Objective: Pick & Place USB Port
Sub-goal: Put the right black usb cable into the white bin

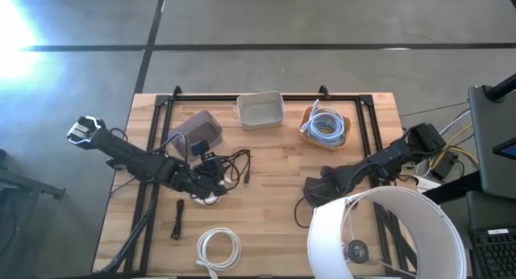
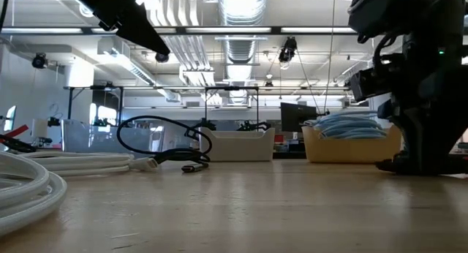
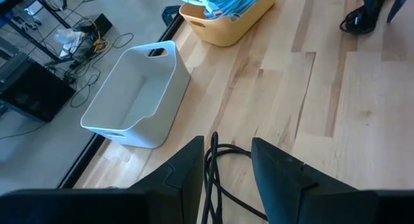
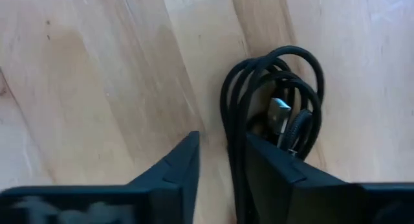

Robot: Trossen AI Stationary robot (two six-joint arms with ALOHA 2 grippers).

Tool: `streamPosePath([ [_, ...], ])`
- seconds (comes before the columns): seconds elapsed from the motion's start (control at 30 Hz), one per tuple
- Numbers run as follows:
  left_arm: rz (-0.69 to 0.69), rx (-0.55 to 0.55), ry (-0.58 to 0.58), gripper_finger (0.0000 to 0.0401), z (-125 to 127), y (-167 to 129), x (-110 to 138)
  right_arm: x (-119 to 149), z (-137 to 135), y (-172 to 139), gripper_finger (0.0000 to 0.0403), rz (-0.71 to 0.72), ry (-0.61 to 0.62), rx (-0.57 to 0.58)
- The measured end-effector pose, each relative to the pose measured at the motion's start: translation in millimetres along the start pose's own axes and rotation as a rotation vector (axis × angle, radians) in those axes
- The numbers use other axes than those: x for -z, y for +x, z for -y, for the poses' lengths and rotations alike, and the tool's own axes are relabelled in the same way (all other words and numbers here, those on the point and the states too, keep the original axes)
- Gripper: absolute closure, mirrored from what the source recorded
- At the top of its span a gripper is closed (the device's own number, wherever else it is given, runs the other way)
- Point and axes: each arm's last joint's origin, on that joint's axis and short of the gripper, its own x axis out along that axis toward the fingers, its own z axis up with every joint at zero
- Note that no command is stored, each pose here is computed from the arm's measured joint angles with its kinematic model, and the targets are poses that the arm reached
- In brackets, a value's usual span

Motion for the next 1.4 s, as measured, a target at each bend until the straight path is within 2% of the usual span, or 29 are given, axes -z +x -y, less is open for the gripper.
streamPosePath([
  [0.2,0.000,0.000,0.000,0.0268,0,0,0,-6,-6,-4,0.0381,0.029,0.001,-0.049],
  [0.3,0.000,0.000,0.000,0.0268,0,0,0,-14,-12,-14,0.0389,0.071,-0.018,-0.090],
  [0.43,0.001,0.000,0.000,0.0268,0,0,0,-31,-22,-32,0.0391,0.200,-0.126,-0.122],
  [0.77,0.001,0.000,0.000,0.0268,0,0,0,-87,-20,-83,0.0392,0.571,-0.280,0.087],
  [0.9,0.001,0.000,0.000,0.0268,0,0,0,-111,-14,-105,0.0392,0.709,-0.397,0.133],
  [1.07,0.001,0.000,0.000,0.0268,0,0,0,-134,4,-121,0.0392,0.828,-0.548,0.255],
  [1.3,-0.002,0.006,-0.001,0.0268,0,0,0,-157,39,-124,0.0392,0.967,-0.595,0.417],
  [1.4,-0.002,0.007,0.000,0.0268,0,0,0,-164,57,-121,0.0392,1.068,-0.549,0.472],
])
